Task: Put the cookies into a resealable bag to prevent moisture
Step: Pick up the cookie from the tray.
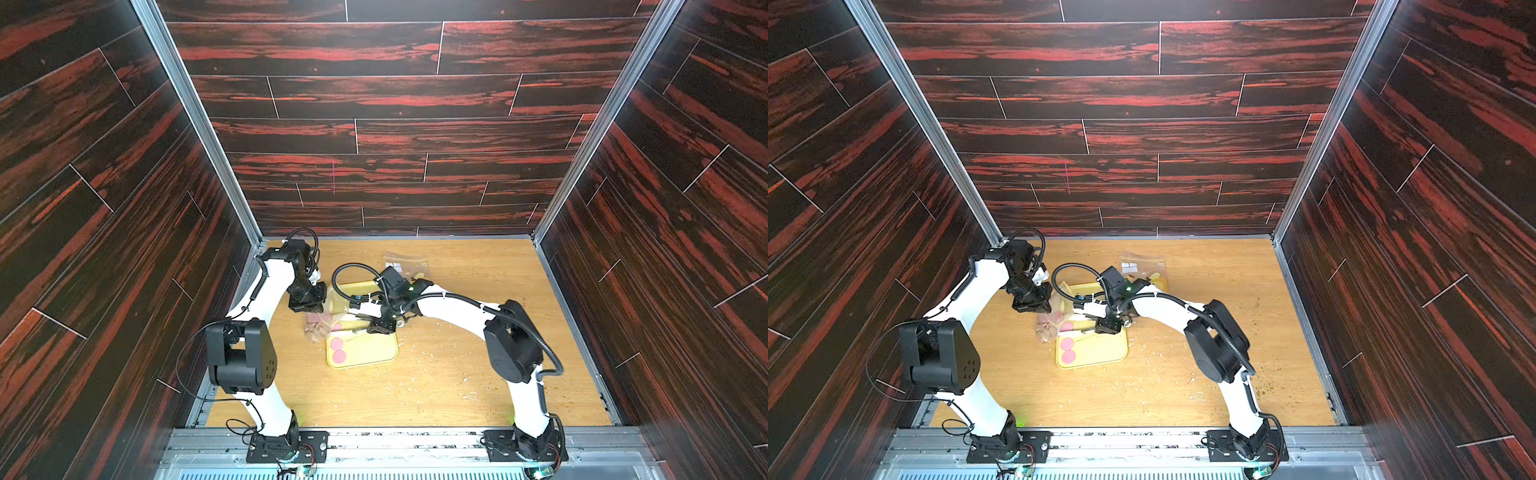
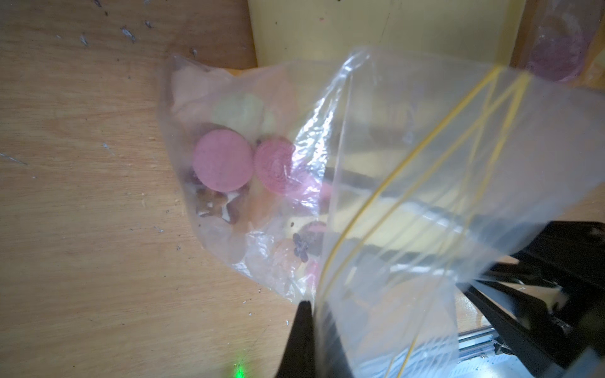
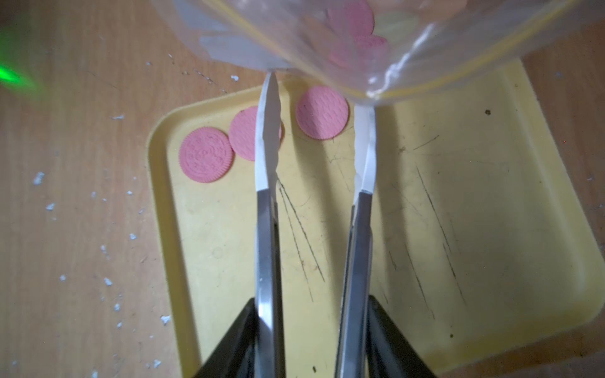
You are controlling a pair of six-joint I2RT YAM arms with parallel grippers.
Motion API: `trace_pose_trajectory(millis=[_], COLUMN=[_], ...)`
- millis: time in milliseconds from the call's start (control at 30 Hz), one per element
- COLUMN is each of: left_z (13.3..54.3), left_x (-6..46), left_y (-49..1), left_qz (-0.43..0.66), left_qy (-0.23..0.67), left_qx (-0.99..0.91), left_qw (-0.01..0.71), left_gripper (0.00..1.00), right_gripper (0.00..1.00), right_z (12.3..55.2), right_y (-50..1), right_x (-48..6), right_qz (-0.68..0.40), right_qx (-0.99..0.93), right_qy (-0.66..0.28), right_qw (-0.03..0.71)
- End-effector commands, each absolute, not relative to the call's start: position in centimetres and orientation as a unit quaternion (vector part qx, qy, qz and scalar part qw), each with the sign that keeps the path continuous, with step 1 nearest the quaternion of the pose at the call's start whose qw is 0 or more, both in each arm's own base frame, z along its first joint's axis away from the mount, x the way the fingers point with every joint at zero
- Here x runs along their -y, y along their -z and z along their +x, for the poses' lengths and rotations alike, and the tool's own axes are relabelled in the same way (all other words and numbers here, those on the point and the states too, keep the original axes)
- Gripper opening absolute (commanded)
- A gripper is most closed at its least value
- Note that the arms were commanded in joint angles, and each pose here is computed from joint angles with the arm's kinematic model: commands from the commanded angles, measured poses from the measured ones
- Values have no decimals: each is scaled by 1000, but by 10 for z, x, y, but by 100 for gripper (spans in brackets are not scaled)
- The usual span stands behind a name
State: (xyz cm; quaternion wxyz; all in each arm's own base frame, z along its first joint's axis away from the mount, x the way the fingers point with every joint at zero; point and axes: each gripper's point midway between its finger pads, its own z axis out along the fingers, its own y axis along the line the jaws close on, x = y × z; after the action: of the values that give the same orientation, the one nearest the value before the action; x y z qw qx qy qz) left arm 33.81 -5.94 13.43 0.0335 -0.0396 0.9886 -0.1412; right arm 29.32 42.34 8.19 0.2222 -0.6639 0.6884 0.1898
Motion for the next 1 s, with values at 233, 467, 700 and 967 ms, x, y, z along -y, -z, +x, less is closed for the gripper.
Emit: trace_pose_trajectory(millis=[233,467,700,967], left_z=[338,338,338,338], left_x=[59,59,58,59], left_y=[-141,-139,-140,-140], left_qz=[-30,-30,-28,-28], left_qy=[145,146,143,144], left_qx=[-988,-988,-989,-989], left_qw=[38,35,34,35], left_gripper=[0,0,0,0], right_gripper=[48,43,40,40], right_z=[289,296,298,294], right_y=[-54,-55,-72,-112], right_x=[-418,-416,-411,-393], right_qz=[-692,-692,-687,-660], right_qx=[-686,-689,-690,-696], right_qy=[-137,-114,-106,-136], right_qw=[177,182,200,250])
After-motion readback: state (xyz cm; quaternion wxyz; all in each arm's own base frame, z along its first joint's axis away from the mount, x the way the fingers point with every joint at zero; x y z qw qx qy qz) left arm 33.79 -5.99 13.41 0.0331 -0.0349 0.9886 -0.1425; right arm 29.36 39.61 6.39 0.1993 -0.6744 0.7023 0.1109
